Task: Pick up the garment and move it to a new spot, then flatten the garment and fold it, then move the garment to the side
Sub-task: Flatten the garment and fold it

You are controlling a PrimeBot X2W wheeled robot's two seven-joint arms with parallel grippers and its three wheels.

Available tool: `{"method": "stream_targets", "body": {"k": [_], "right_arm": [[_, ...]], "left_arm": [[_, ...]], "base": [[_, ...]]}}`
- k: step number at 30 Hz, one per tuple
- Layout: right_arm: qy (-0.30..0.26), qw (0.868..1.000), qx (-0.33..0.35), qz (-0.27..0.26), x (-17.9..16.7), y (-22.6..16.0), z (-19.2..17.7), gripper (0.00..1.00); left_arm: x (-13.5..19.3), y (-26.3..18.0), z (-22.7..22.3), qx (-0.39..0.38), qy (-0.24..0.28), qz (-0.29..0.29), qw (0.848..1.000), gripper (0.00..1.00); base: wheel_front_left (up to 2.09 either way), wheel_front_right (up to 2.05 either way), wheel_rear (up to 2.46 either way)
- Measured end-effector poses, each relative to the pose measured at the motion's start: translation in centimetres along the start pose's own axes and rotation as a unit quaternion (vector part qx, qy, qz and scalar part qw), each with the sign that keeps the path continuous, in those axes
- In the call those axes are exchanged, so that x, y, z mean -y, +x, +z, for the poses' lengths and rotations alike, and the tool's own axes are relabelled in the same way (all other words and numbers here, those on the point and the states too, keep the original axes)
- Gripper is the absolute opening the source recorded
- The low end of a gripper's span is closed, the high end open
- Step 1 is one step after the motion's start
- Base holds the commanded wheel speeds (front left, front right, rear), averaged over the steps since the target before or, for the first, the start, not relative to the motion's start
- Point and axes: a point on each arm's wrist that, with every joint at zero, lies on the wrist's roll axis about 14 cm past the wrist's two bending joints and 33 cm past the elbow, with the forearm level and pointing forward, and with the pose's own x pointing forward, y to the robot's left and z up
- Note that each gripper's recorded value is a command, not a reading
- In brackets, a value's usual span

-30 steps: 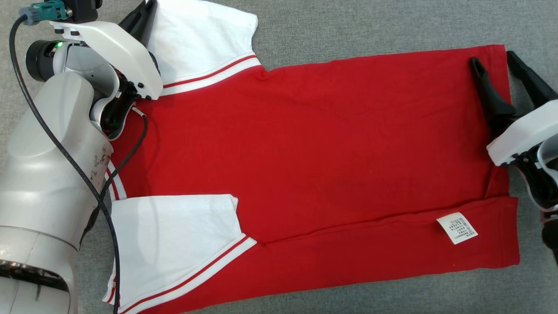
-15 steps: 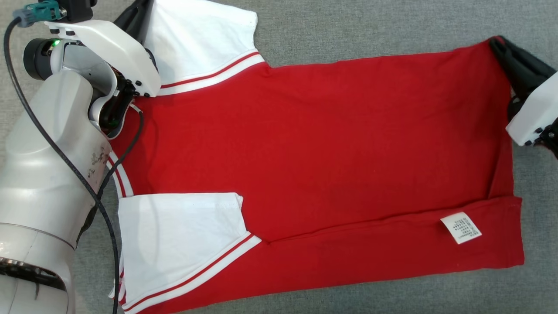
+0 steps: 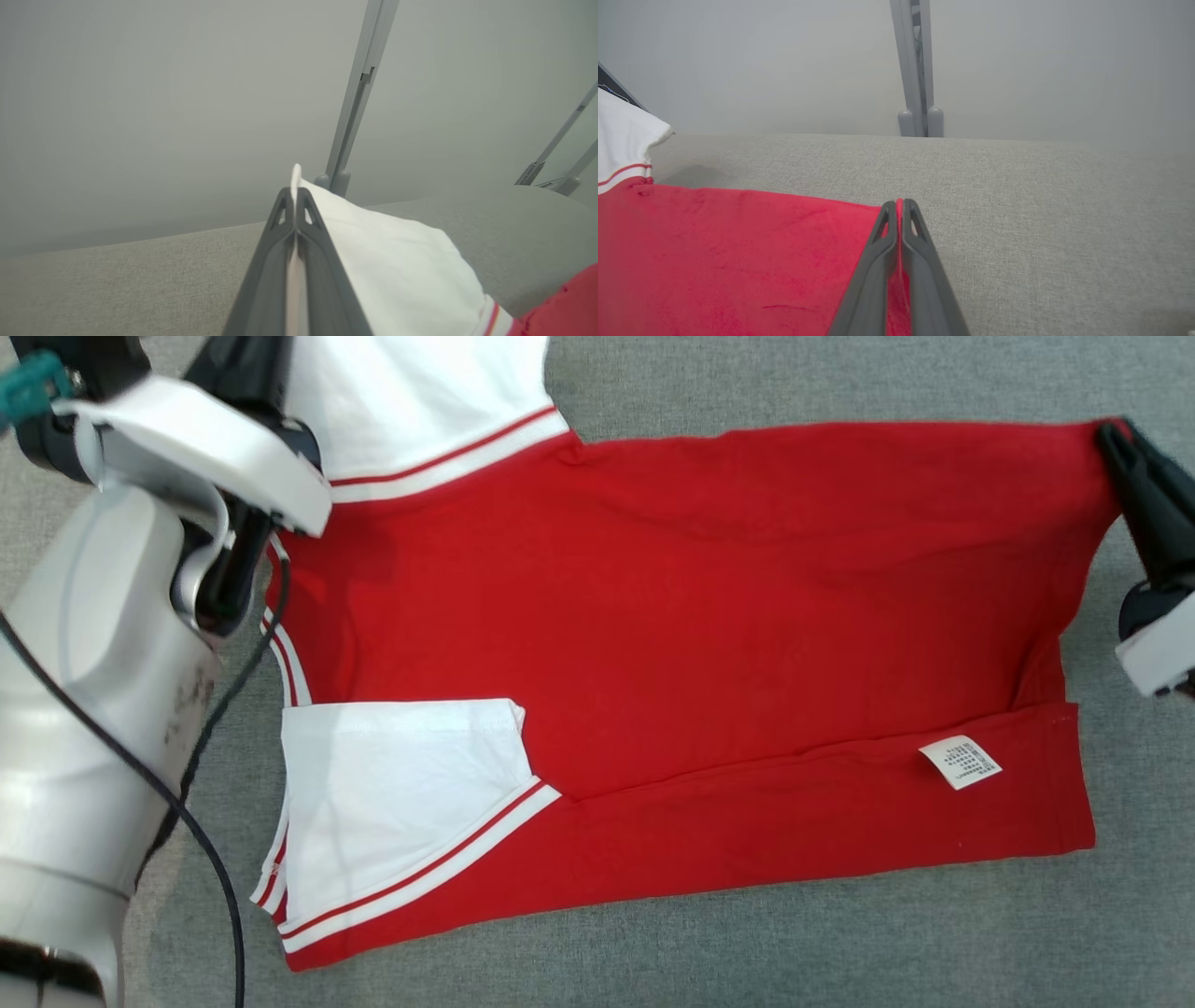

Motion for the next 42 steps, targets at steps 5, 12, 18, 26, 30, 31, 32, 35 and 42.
{"method": "stream_targets", "body": {"k": [5, 12, 18, 26, 30, 31, 32, 35, 42], "right_arm": [[0.025, 1.000, 0.002, -0.014, 0.4, -1.8, -0.9, 0.00], [0.065, 0.997, 0.000, -0.038, 0.9, -4.2, -2.7, 0.00], [0.067, 0.996, 0.031, -0.050, 1.1, -4.8, -2.3, 0.00], [0.061, 0.996, 0.030, -0.050, 0.4, -5.4, -3.2, 0.00], [0.091, 0.994, 0.024, -0.057, -0.6, -7.5, -5.4, 0.00], [0.094, 0.994, 0.021, -0.059, -0.7, -7.8, -5.8, 0.00], [0.097, 0.993, 0.019, -0.060, -0.8, -8.1, -6.2, 0.00], [0.108, 0.992, 0.012, -0.065, -1.1, -8.7, -7.2, 0.00], [0.092, 0.993, 0.014, -0.073, -1.5, -9.5, -7.9, 1.00]], "left_arm": [[1.6, -2.3, 0.4, 0.025, -0.015, -0.021, 0.999, 0.00], [4.1, -8.7, 0.0, 0.039, -0.032, -0.026, 0.998, 0.00], [4.8, -13.7, -0.6, 0.024, -0.042, 0.003, 0.999, 0.00], [6.5, -17.5, -0.6, -0.005, -0.064, 0.011, 0.998, 0.00], [7.4, -20.8, -3.5, -0.060, -0.123, 0.039, 0.990, 0.00], [7.4, -21.2, -3.9, -0.066, -0.129, 0.045, 0.988, 0.00], [7.4, -21.5, -4.3, -0.072, -0.134, 0.049, 0.987, 0.00], [7.6, -22.2, -5.6, -0.092, -0.150, 0.058, 0.983, 0.00], [7.2, -22.9, -8.1, -0.131, -0.142, 0.080, 0.978, 1.00]], "base": [[0.00, 0.00, 0.00], [0.00, 0.00, 0.00], [0.00, 0.00, 0.00], [0.00, 0.00, 0.00], [0.00, 0.00, 0.00], [0.00, 0.00, 0.00], [0.00, 0.00, 0.00], [0.00, 0.00, 0.00], [0.00, 0.00, 0.00]]}}
